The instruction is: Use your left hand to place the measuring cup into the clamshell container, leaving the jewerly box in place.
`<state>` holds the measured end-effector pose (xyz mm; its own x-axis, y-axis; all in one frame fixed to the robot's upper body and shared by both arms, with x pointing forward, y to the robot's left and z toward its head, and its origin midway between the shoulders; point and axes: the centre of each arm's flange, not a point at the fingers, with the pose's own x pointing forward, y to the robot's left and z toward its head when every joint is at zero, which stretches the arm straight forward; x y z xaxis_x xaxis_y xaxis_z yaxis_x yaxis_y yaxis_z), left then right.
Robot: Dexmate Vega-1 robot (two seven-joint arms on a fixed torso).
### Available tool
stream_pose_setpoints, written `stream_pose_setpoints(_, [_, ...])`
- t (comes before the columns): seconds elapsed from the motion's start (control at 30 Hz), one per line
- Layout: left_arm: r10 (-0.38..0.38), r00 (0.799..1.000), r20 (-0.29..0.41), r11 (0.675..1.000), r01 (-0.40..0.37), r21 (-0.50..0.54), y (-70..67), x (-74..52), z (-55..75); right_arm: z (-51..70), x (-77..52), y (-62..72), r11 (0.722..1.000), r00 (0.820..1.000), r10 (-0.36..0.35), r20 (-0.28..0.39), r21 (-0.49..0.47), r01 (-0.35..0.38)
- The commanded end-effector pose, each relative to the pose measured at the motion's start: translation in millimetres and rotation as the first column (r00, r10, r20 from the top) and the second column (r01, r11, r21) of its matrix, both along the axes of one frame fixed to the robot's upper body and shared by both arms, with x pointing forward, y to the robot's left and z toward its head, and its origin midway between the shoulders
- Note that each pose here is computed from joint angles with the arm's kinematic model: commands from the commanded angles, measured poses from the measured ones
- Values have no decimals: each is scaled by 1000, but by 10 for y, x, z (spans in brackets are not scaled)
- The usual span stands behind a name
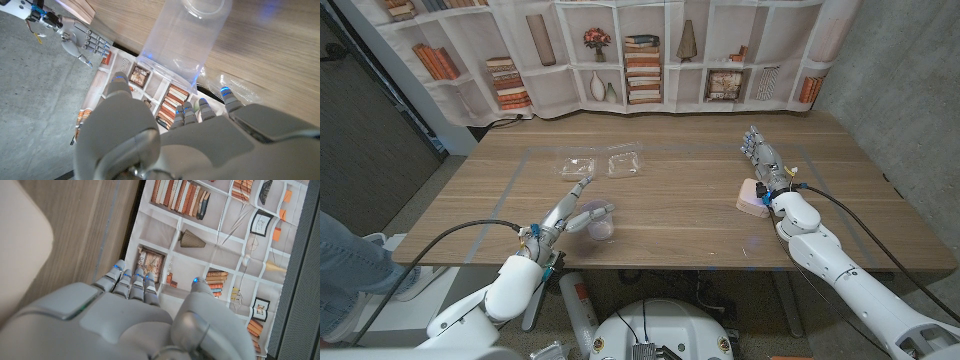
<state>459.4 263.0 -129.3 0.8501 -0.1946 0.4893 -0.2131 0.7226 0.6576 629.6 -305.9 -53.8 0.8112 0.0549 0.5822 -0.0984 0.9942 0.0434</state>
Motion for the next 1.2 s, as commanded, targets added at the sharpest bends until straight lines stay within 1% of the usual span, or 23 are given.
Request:
stream_pose_setpoints(0.03, [27,999,-26,999,-26,40,-42,0,25,-26,5,-18,1000,1000,-3,-1,10,3])
stream_pose_setpoints(0.17, [41,999,-35,997,-39,60,-92,-1,21,-37,14,-25,1000,1000,0,-3,11,0])
stream_pose_setpoints(0.6, [38,997,-62,997,-33,73,-170,31,-2,-49,19,-40,1000,1000,4,-2,11,-4])
stream_pose_setpoints(1.2, [76,992,-96,989,-63,132,-268,103,45,-52,49,-85,1000,1000,6,0,22,-6])
